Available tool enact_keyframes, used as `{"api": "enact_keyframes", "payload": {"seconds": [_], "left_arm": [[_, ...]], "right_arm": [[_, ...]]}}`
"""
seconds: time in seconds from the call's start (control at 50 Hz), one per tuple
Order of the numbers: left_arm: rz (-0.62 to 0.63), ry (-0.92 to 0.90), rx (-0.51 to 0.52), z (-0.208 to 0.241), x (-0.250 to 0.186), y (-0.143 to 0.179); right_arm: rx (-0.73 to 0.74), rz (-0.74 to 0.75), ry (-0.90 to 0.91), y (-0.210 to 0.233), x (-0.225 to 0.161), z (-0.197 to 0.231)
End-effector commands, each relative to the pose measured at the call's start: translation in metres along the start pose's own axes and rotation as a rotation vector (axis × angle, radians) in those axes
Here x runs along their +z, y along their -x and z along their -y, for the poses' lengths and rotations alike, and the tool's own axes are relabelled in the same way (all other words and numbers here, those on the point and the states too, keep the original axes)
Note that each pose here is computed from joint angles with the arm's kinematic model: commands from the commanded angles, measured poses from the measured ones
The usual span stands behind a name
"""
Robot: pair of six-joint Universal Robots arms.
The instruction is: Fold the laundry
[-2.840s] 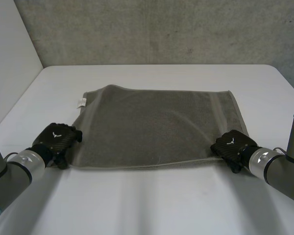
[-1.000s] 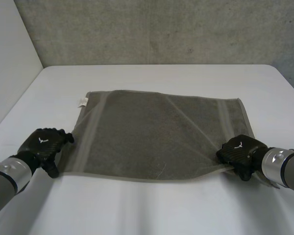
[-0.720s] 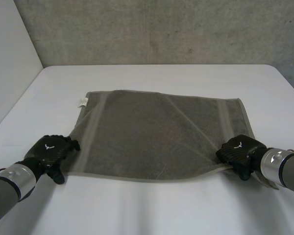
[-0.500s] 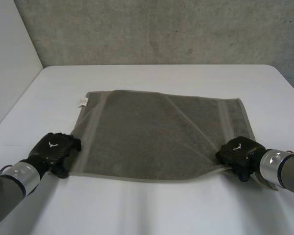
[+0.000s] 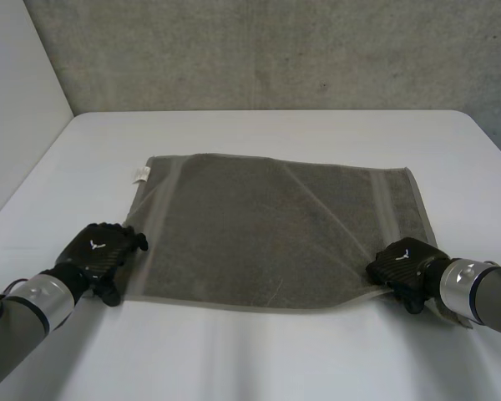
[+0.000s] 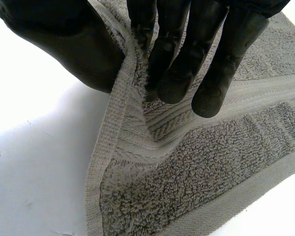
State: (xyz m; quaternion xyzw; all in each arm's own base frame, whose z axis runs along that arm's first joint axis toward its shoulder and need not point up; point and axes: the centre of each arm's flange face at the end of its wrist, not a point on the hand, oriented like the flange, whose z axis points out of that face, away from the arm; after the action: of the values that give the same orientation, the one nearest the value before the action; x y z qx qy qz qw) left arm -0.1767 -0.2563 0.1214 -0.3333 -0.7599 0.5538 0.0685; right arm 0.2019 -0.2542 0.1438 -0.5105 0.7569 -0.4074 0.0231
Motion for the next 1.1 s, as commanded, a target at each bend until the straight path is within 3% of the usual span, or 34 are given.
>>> {"api": "enact_keyframes", "payload": {"seconds": [0.02,1.1], "left_arm": [[-0.009,0.017,-0.008,-0.002,-0.002,-0.002],[0.007,-0.072,0.042,0.006,0.042,0.011]], "right_arm": [[0.000,-0.001,0.001,0.000,0.001,-0.001],[0.003,-0.003,0.010,-0.001,0.004,-0.003]]}}
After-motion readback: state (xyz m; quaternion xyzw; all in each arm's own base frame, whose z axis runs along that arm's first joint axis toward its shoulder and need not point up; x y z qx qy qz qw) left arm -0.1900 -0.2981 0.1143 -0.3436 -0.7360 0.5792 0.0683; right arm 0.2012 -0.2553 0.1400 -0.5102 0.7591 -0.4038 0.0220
